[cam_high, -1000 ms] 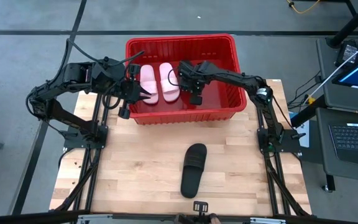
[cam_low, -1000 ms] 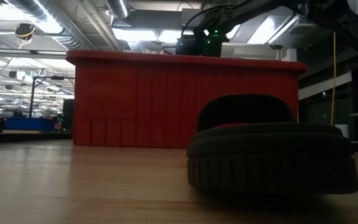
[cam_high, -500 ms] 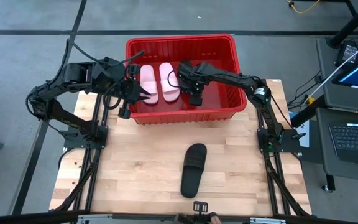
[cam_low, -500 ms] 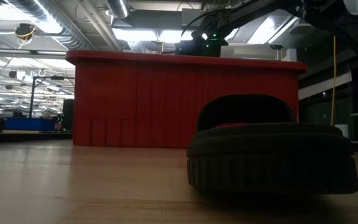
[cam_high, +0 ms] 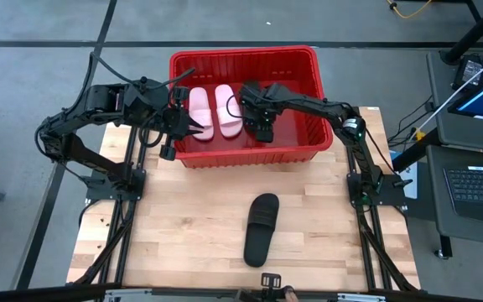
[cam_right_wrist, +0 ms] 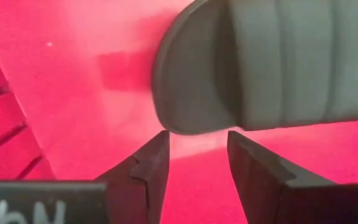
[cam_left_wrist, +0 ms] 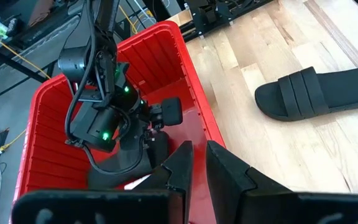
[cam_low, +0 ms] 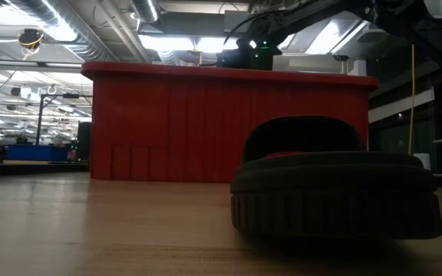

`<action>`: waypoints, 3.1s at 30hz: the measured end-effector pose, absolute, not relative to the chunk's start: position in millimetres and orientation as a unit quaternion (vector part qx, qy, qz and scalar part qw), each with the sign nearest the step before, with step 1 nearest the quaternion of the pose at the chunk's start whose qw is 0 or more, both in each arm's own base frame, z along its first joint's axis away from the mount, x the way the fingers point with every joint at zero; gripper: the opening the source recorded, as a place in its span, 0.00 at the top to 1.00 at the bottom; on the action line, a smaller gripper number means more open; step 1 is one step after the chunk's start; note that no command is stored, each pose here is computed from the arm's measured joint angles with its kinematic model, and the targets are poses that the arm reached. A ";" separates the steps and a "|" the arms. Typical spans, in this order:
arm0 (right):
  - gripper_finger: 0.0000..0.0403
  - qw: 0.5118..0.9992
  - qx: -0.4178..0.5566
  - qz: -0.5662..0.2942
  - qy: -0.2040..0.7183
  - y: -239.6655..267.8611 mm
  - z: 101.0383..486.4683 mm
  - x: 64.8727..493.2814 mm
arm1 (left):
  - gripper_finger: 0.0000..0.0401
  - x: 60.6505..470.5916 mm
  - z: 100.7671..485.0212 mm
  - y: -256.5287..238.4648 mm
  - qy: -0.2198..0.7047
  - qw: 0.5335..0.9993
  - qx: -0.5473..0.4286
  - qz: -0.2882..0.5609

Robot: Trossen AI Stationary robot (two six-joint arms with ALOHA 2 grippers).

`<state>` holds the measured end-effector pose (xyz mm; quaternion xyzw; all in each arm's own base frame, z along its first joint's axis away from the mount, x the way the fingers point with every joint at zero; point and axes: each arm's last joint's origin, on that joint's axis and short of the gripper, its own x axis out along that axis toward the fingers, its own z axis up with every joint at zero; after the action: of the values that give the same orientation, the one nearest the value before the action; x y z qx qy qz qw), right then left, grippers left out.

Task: Pick and place slides into bin
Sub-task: Put the black slide into the red bin

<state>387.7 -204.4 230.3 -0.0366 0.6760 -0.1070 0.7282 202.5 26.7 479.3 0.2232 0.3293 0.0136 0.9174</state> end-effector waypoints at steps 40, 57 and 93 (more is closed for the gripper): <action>0.99 0.788 -0.032 -0.132 0.601 -127.6 381.8 359.0 | 0.97 211.9 453.6 24.9 0.365 0.910 0.192 -0.042; 1.00 0.847 -0.014 -0.122 0.518 -71.6 422.2 326.3 | 1.00 250.4 400.4 23.8 0.345 0.917 0.195 -0.043; 0.99 0.960 -0.045 -0.024 0.276 -3.7 369.4 129.9 | 0.99 403.3 328.4 -119.5 0.287 0.919 0.256 0.085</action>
<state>129.9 -3.7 369.4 -0.0449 0.2758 -0.0236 0.9599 403.3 -119.5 328.4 0.2557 0.2866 0.0854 0.9193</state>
